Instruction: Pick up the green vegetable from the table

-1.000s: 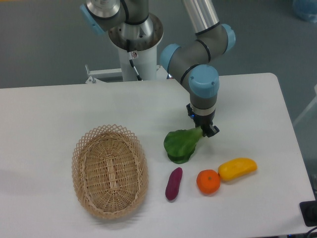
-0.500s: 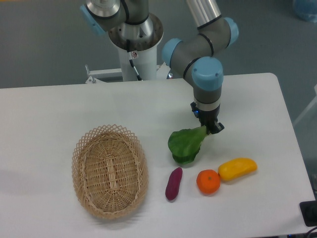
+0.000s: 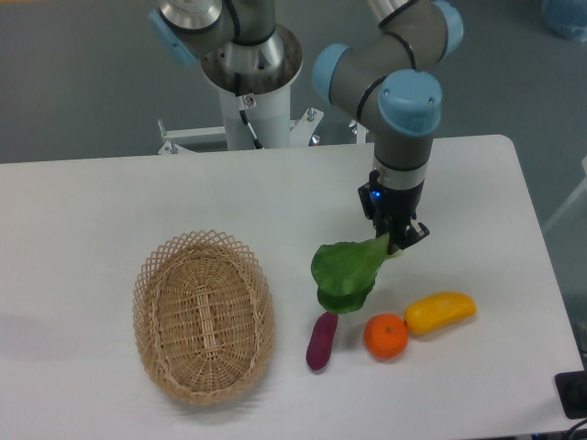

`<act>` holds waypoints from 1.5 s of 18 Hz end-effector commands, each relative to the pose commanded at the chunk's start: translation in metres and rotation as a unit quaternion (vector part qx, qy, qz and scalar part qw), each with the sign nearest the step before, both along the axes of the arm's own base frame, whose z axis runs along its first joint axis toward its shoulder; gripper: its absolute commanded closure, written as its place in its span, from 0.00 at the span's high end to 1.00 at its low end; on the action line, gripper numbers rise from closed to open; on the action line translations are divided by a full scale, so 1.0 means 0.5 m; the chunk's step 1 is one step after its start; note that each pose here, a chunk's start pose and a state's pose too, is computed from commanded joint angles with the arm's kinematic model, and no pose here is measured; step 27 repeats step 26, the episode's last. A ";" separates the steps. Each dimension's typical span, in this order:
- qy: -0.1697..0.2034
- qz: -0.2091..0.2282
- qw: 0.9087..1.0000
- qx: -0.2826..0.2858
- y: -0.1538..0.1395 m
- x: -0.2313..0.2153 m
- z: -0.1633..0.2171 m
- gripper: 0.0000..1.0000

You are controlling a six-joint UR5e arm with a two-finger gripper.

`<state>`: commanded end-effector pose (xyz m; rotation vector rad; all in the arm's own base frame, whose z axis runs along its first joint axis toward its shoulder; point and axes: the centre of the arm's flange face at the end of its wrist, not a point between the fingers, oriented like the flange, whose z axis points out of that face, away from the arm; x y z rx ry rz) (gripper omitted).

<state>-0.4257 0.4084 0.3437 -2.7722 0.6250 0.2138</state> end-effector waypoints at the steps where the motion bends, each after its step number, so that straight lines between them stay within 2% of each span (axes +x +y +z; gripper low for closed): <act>1: -0.004 0.017 1.000 0.025 0.011 0.005 0.034 0.32; 4: 0.003 0.053 0.996 0.070 0.050 0.010 0.132 0.32; 8: -0.007 0.080 0.993 0.092 0.110 0.036 0.236 0.32; 27: -0.018 0.094 0.991 0.096 0.131 0.069 0.250 0.32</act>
